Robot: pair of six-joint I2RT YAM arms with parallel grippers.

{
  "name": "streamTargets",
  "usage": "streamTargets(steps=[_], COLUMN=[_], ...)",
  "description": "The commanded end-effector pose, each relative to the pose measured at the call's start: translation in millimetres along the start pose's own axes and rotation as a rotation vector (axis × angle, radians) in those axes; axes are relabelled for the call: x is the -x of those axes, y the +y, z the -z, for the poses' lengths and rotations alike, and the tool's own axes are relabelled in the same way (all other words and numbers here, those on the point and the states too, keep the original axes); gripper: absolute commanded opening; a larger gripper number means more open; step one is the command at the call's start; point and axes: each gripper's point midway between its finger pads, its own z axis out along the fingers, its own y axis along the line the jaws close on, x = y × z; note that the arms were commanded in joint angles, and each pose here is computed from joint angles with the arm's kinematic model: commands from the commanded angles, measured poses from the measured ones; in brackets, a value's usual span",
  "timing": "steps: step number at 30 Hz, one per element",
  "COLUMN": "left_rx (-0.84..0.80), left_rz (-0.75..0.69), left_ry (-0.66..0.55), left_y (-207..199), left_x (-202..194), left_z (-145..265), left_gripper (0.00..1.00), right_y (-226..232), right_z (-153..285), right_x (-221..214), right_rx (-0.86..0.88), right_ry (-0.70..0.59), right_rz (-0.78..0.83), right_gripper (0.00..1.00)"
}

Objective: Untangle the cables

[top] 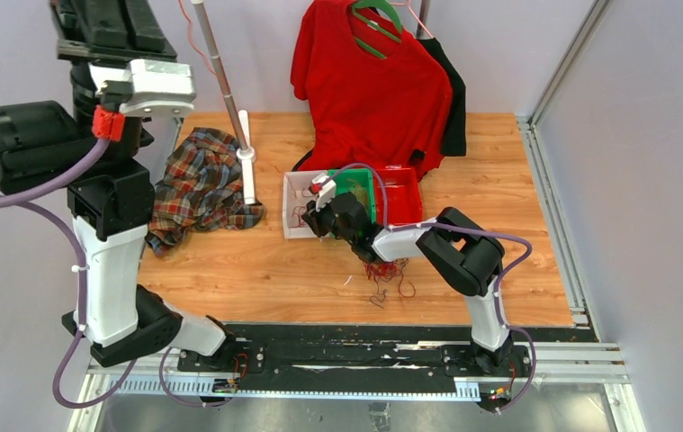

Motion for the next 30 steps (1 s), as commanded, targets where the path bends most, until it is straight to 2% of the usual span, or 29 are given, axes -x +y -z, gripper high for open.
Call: streamTargets(steps=[1, 8, 12, 19, 20, 30], left_rx=[0.168, 0.229, 0.124, -0.113, -0.129, -0.223], left_rz=[-0.076, -0.086, -0.037, 0.049, 0.058, 0.219], left_ry=[-0.069, -0.125, -0.125, -0.178, -0.186, -0.227], left_y=[40, 54, 29, -36, -40, -78], left_x=[16, 28, 25, 30, 31, 36], left_z=[-2, -5, -2, 12, 13, 13], left_gripper=[0.01, 0.01, 0.01, 0.01, 0.01, 0.01], right_y=[4, 2, 5, 7, 5, 2], right_z=[-1, 1, 7, 35, 41, 105], right_x=[-1, -12, -1, 48, 54, 120], right_rx=[-0.014, -0.025, -0.017, -0.025, -0.038, -0.066], right_ry=[-0.003, 0.025, 0.002, -0.086, -0.099, -0.230], right_rz=[0.010, 0.003, 0.004, -0.004, -0.023, -0.023], right_gripper=[0.17, 0.25, 0.33, 0.68, 0.71, 0.75])
